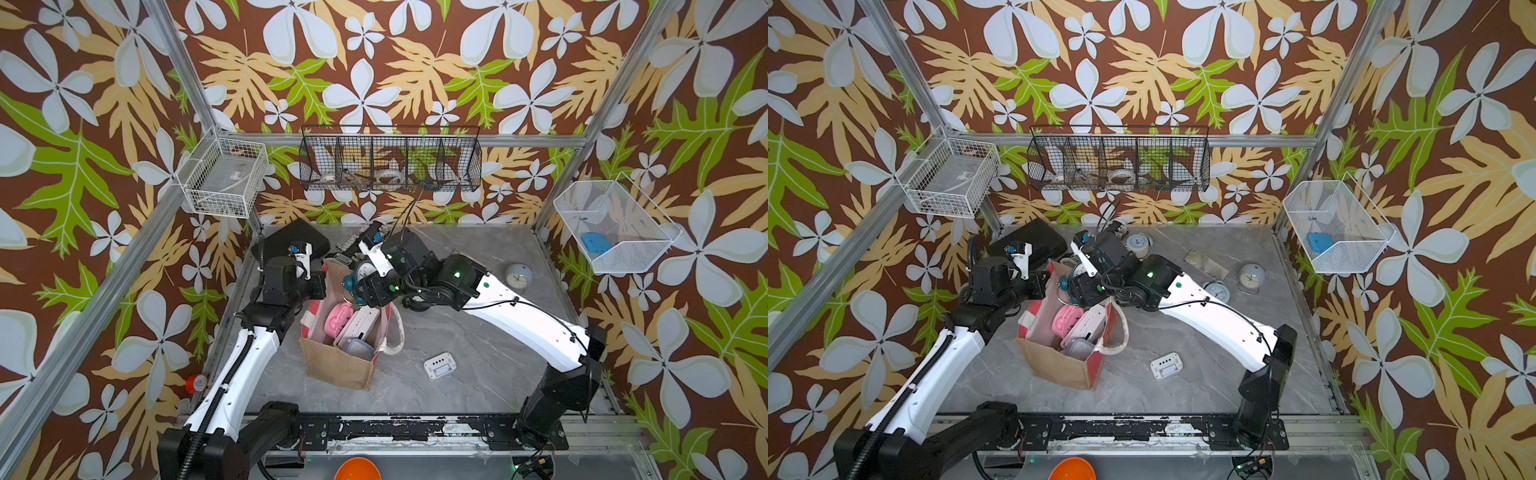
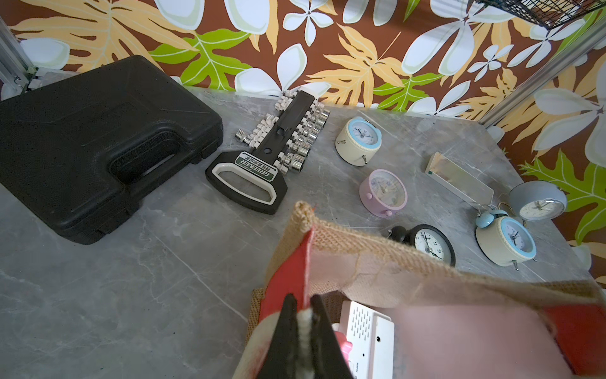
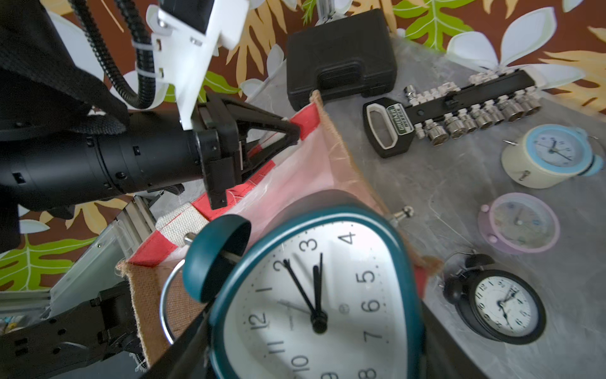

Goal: Put the alarm clock into the canvas bag
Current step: Place the alarm at the canvas bag.

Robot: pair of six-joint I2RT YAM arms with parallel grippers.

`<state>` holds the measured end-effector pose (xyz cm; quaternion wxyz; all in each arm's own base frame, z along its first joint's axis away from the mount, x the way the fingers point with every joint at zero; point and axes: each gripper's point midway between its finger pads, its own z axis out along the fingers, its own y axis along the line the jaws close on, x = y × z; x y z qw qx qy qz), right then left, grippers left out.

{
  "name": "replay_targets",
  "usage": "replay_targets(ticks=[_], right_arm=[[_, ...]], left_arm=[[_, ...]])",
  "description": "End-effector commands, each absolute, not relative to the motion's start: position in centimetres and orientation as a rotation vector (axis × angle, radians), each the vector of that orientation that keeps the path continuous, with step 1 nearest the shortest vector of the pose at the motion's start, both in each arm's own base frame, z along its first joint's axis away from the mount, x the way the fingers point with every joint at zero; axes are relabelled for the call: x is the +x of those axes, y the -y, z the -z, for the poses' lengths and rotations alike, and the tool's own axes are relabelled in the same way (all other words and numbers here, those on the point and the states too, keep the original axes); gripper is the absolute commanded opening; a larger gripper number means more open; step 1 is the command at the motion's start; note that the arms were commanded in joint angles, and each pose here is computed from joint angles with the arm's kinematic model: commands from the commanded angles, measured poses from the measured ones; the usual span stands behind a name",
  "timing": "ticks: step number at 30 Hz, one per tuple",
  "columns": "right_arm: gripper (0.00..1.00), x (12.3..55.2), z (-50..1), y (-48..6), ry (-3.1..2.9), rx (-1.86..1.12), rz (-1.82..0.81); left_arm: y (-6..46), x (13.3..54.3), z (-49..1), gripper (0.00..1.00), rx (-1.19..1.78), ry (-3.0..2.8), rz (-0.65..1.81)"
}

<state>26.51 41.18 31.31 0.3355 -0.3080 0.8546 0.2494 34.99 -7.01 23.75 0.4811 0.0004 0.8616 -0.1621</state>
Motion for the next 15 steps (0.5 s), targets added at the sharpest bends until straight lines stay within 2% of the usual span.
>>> replay_targets(ticks=[1,15], right_arm=[[0.61,25.9,-29.9,-42.8,-2.246,-0.863,-0.634],[0.61,29.3,-18.8,-41.9,-2.446,-0.877,-0.186]], left_arm=[[6.9,35.3,-24.3,0.00,0.006,-2.083,0.386],[6.9,35.2,-24.4,0.00,0.006,-2.081,0.388]])
